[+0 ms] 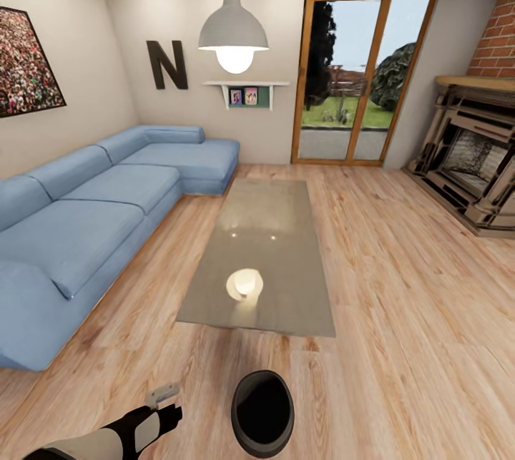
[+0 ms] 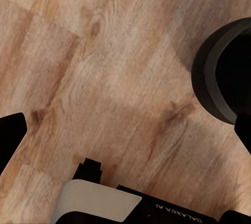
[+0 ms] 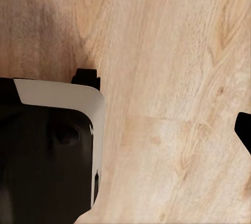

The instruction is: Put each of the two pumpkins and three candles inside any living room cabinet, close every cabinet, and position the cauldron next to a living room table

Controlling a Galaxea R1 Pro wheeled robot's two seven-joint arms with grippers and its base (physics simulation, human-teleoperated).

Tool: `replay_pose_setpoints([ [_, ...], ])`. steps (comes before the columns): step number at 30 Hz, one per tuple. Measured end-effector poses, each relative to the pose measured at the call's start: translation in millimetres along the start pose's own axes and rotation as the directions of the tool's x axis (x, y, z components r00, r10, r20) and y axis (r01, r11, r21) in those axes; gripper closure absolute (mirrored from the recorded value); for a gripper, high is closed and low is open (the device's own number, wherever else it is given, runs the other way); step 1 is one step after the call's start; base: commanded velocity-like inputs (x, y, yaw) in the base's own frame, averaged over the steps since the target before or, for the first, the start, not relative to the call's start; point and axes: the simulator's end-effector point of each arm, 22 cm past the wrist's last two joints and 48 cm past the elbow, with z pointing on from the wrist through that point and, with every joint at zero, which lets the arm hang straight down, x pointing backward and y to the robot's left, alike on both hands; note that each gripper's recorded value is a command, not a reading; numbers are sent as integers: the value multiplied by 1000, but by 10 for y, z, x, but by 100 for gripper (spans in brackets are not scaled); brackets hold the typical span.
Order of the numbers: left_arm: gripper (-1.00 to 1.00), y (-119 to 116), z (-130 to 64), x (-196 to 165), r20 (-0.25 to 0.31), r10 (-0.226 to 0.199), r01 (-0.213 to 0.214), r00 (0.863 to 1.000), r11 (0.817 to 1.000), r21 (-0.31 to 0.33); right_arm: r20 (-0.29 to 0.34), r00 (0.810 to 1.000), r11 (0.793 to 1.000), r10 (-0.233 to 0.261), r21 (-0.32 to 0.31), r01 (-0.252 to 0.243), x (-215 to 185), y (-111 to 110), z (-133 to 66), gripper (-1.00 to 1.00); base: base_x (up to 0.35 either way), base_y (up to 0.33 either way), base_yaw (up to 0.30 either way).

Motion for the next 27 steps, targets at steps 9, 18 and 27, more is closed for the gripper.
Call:
replay_pose_setpoints([
  [9, -100, -17, -41, -63, 15, -2, 2, 1000, 1000, 5, 10, 1000, 1000, 0, -2, 0, -35, 14, -29, -100, -1, 0, 0],
  [18, -100, -30, -82, -124, 29, -4, 4, 1000, 1000, 9, 57, 998, 1000, -6, -21, 7, -67, 156, -36, -100, 0, 0, 0],
  [27, -100, 145, -76, 202, -14, -1, 1, 1000, 1000, -16, 66, 998, 1000, -2, -26, 4, 58, 193, -28, -100, 0, 0, 0],
])
